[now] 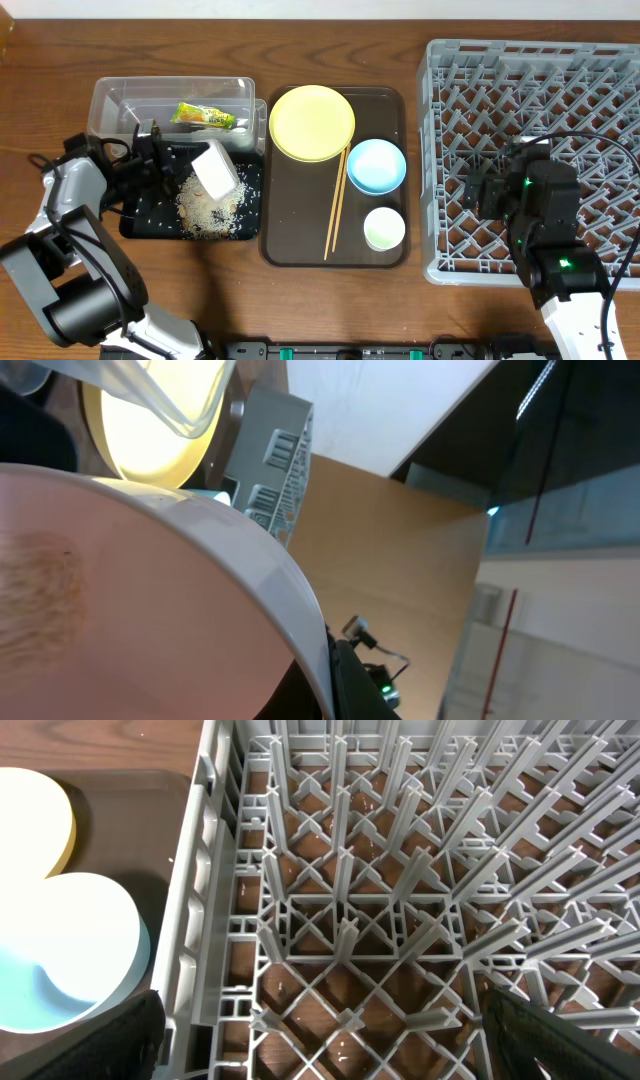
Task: Sort waste into correct bins and load items into the dishwasher rack
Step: 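Tip the pink bowl to pour the rice onto the black tray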
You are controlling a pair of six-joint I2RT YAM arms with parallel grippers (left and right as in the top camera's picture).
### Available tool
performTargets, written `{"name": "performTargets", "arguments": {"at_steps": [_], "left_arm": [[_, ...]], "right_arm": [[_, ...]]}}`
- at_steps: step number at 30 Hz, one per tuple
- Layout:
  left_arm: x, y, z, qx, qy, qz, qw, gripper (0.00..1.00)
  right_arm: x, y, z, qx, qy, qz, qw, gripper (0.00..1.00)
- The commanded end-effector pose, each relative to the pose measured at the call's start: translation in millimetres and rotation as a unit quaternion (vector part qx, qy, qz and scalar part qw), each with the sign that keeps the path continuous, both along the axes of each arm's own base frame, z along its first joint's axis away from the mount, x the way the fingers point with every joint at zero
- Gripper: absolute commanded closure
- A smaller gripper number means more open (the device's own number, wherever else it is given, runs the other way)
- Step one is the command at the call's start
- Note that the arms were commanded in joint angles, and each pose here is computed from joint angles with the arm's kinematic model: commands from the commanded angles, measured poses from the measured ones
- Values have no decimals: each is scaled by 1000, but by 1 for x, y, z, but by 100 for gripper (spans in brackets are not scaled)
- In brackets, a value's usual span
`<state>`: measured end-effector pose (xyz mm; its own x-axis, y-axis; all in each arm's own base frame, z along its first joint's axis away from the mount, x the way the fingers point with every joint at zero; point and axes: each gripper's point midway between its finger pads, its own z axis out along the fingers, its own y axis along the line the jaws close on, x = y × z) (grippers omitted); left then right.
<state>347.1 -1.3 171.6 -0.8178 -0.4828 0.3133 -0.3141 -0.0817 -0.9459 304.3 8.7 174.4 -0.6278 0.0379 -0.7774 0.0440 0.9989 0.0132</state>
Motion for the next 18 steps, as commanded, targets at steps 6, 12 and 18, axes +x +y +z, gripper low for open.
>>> {"name": "performTargets", "arguments": {"at_steps": [6, 12, 18], "left_arm": [[0, 15, 4, -41, 37, 27, 998, 94], [0, 24, 4, -65, 77, 42, 994, 94], [-1, 31, 4, -84, 106, 55, 989, 94]], "right_arm": [[2, 3, 7, 0, -7, 5, 1000, 1], [2, 3, 7, 0, -7, 5, 1000, 1], [2, 3, 7, 0, -7, 5, 1000, 1]]}}
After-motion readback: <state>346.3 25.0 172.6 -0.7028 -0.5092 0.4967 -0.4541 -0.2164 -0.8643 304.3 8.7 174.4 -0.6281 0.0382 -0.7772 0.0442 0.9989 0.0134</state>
